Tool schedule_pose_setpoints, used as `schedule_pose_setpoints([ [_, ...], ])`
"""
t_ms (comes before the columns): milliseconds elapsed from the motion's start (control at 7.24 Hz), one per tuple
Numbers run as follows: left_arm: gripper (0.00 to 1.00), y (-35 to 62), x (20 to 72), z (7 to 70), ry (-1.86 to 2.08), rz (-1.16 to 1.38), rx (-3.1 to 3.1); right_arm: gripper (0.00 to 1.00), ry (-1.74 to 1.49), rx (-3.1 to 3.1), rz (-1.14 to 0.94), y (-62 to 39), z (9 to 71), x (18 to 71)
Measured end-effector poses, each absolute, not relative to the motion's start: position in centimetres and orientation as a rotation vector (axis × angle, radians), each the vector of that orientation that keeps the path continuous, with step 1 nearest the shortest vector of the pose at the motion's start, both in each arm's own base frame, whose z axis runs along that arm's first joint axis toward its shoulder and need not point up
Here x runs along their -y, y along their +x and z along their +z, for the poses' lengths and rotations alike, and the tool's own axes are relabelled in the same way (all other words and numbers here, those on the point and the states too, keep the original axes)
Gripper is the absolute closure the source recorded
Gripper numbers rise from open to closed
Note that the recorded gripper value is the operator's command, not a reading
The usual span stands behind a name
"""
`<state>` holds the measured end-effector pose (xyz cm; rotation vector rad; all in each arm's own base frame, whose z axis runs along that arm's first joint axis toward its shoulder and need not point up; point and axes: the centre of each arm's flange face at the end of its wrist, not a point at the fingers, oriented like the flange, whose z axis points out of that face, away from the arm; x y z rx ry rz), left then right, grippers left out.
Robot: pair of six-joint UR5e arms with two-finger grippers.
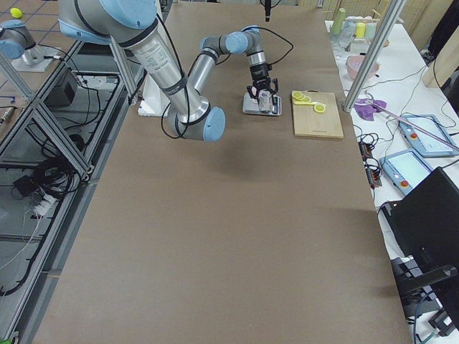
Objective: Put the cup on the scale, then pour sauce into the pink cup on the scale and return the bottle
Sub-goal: 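Tilt the bottle with the right gripper to pour into the pink cup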
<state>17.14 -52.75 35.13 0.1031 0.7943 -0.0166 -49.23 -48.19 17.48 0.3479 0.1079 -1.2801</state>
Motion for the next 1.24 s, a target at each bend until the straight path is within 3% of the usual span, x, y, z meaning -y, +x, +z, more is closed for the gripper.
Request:
schedule_pose_setpoints([
  [1244, 0.03, 17.16, 52.71, 35.07, 0.104, -0.017, -0.795, 1.0, 0.367, -0.203, -1.326, -50.12, 16.78, 47.11],
])
